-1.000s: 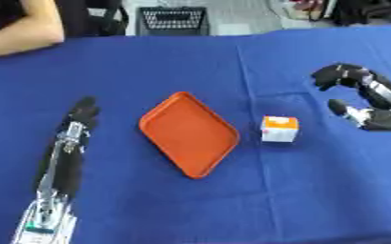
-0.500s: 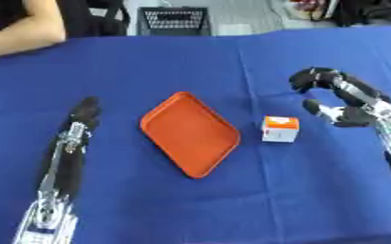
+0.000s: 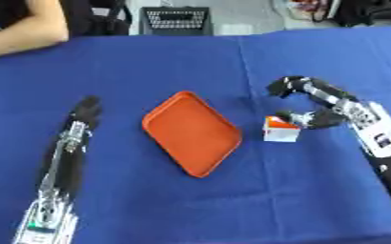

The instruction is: Pick up objects on the table and place them in the box.

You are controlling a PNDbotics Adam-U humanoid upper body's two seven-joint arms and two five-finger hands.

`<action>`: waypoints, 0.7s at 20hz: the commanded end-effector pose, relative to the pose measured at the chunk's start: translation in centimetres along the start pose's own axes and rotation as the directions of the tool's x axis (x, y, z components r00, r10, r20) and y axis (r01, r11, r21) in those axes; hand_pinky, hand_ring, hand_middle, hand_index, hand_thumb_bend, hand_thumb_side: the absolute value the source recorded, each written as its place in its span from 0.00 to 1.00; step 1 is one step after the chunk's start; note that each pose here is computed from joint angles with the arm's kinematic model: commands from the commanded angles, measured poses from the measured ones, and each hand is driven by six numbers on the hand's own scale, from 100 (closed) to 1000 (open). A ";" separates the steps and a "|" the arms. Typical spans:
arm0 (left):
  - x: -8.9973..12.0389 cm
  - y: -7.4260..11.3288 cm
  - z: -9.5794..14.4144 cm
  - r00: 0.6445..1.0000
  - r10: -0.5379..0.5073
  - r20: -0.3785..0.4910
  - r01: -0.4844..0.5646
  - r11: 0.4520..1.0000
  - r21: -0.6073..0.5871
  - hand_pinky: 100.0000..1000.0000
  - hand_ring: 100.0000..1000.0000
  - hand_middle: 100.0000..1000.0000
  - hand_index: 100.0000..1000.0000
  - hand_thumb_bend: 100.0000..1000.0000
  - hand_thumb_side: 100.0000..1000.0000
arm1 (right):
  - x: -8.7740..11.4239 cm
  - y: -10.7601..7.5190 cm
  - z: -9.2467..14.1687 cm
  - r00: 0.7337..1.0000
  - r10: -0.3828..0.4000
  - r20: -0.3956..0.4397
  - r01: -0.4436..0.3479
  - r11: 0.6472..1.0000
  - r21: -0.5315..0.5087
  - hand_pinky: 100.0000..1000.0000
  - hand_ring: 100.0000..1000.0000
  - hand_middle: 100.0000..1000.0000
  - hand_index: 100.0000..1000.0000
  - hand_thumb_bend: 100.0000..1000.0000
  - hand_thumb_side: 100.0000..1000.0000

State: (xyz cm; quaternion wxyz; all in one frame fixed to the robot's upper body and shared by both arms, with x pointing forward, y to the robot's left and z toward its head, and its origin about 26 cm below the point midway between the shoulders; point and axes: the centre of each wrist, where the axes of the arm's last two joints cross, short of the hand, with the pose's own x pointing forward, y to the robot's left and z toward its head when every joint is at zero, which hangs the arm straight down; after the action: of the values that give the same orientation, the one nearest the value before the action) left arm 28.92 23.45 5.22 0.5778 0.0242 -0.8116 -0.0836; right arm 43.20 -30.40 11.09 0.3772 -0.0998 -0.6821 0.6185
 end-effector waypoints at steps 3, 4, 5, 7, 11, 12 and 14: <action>0.4 0.1 -0.2 1.000 -0.003 0.017 0.003 1.000 -0.008 1.00 0.98 1.00 0.97 0.16 1.00 | 0.5 -1.3 -0.7 0.938 0.227 0.261 -0.299 0.912 0.281 0.76 0.79 0.83 0.79 0.35 0.65; 0.4 0.1 -0.2 1.000 -0.004 0.016 0.004 1.000 -0.008 1.00 0.98 1.00 0.97 0.16 1.00 | 0.5 -1.3 -0.7 0.937 0.234 0.260 -0.306 0.909 0.284 0.76 0.79 0.83 0.79 0.35 0.65; 0.4 0.1 -0.1 1.000 -0.004 0.016 0.004 1.000 -0.008 1.00 0.98 1.00 0.97 0.16 1.00 | 0.5 -1.3 -0.7 0.936 0.239 0.259 -0.311 0.906 0.287 0.77 0.79 0.83 0.79 0.35 0.65; 0.4 0.1 -0.1 1.000 -0.005 0.015 0.005 1.000 -0.008 1.00 0.98 1.00 0.97 0.16 1.00 | 0.6 -1.5 -0.7 0.931 0.253 0.262 -0.326 0.898 0.295 0.77 0.80 0.83 0.79 0.36 0.66; 0.3 0.3 0.0 1.000 -0.012 0.010 0.012 1.000 -0.008 1.00 0.98 1.00 0.97 0.16 1.00 | 1.1 -2.6 -1.1 0.914 0.293 0.280 -0.375 0.874 0.311 0.79 0.81 0.84 0.79 0.38 0.67; 0.2 0.3 0.0 1.000 -0.013 0.010 0.013 1.000 -0.008 1.00 0.98 1.00 0.97 0.16 1.00 | 1.2 -2.9 -1.1 0.910 0.302 0.283 -0.385 0.867 0.315 0.79 0.81 0.84 0.79 0.38 0.67; 0.2 0.3 0.0 1.000 -0.014 0.009 0.014 1.000 -0.008 1.00 0.98 1.00 0.97 0.16 1.00 | 1.3 -3.3 -1.2 0.905 0.314 0.287 -0.399 0.860 0.317 0.79 0.81 0.85 0.79 0.39 0.67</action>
State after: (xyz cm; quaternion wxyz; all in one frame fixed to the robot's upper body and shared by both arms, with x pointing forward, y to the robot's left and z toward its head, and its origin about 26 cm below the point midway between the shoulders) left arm 28.83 23.51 5.08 0.5798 0.0247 -0.8101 -0.0837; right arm 43.92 -28.92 12.65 0.3130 -0.1306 -0.6432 0.6865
